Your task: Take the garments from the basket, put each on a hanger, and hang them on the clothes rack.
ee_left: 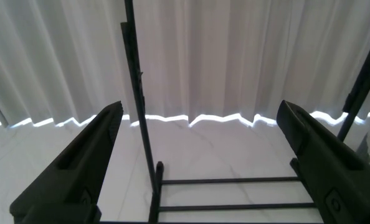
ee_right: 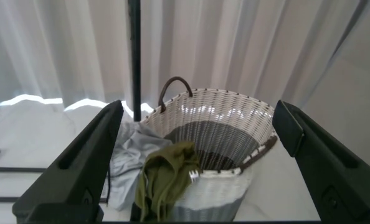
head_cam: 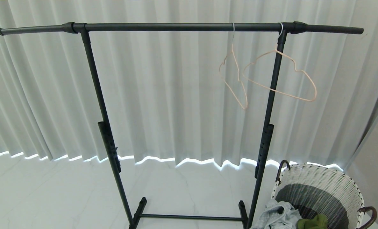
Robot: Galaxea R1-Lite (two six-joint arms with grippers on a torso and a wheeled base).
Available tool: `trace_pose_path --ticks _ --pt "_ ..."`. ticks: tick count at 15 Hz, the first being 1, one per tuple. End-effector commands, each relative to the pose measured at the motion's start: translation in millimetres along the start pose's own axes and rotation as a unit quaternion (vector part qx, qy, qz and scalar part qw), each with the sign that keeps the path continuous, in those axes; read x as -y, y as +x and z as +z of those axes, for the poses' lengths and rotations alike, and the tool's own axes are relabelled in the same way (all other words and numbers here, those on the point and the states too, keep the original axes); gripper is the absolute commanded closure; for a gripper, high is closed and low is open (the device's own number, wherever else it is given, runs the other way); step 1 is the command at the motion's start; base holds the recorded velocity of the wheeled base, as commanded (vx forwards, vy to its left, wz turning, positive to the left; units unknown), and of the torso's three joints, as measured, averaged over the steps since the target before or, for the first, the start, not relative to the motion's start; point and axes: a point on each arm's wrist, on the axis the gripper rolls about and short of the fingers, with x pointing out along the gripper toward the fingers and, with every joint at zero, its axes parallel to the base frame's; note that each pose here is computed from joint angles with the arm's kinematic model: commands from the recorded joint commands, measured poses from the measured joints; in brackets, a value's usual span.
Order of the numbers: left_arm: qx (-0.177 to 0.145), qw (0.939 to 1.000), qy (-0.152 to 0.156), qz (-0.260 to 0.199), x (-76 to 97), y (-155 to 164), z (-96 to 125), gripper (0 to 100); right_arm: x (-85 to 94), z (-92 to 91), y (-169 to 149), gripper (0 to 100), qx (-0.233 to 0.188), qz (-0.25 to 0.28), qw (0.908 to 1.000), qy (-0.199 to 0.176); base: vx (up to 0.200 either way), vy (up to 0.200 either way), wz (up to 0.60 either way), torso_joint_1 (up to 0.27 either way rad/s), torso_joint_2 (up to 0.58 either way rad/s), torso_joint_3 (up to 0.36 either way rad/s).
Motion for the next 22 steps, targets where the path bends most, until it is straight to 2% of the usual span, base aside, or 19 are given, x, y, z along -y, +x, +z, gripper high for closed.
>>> trace_pose_path --ticks 1,6,7,8,9,11,12,14,16,17,18,20,21,22 --pt "-0.001 1.0000 0.000 0.000 0.0 0.1 0.0 0 0.1 0.0 0.2 0 -0.001 0.002 1.0000 0.000 0.200 0.000 0.00 0.002 0.02 0.012" --pt "-0.001 1.0000 0.000 0.000 0.0 0.1 0.0 0 0.1 2.7 -0.3 0 0.011 0.002 0.9999 -0.008 0.000 0.000 0.00 0.000 0.00 0.000" --pt "-0.001 1.0000 0.000 0.000 0.0 0.1 0.0 0 0.6 18.2 -3.8 0 0.032 0.008 0.9994 -0.005 0.000 0.000 0.00 0.000 0.00 0.000" --pt "-0.001 1.0000 0.001 0.000 0.0 0.1 0.0 0 2.2 43.5 -4.4 0 0.020 0.021 0.9996 -0.004 0.000 0.000 0.00 0.000 0.00 0.000" --pt "-0.001 1.0000 0.000 0.000 0.0 0.1 0.0 0 3.5 60.8 0.8 0 -0.013 0.038 0.9991 -0.013 0.000 0.000 0.00 0.000 0.00 0.000" --pt "-0.001 1.0000 0.000 0.001 0.0 0.1 0.0 0 3.5 74.5 26.9 0 -0.109 0.050 0.9913 -0.055 0.000 0.000 0.00 0.000 0.00 0.000" --pt "-0.001 1.0000 0.002 0.000 0.0 0.1 0.0 0 2.6 79.6 54.2 0 -0.180 0.048 0.9776 -0.098 0.000 0.000 0.00 0.000 0.00 0.000" --pt "-0.001 1.0000 0.002 0.000 0.0 0.1 0.0 0 1.4 69.7 90.3 0 -0.284 0.057 0.9438 -0.159 0.000 0.000 0.00 0.000 0.00 0.000" --pt "-0.001 1.0000 0.001 0.000 0.0 0.1 0.0 0 -0.6 47.5 118.4 0 -0.378 0.091 0.8985 -0.203 0.000 0.000 0.00 0.000 0.00 0.000" --pt "-0.001 1.0000 0.001 0.000 0.0 0.1 0.0 0 -1.5 38.1 126.5 0 -0.404 0.103 0.8834 -0.213 0.000 0.000 0.00 0.000 0.00 0.000" --pt "-0.001 1.0000 0.001 0.000 0.0 0.1 0.0 0 -2.8 20.2 138.0 0 -0.439 0.123 0.8593 -0.232 0.000 0.000 0.00 0.000 0.00 0.000" --pt "-0.001 1.0000 0.001 0.000 0.0 0.1 0.0 0 -4.2 -6.3 149.4 0 -0.476 0.146 0.8305 -0.251 0.000 0.000 0.00 0.000 0.00 0.000" --pt "-0.001 1.0000 0.000 0.000 0.0 0.1 0.0 0 -5.0 -20.3 153.6 0 -0.494 0.154 0.8180 -0.252 0.000 0.000 0.00 0.000 0.00 0.000" --pt "-0.001 1.0000 0.000 0.001 0.0 0.1 0.0 0 -5.9 -30.7 158.1 0 -0.506 0.159 0.8091 -0.252 0.000 0.000 0.00 0.000 0.00 0.000"
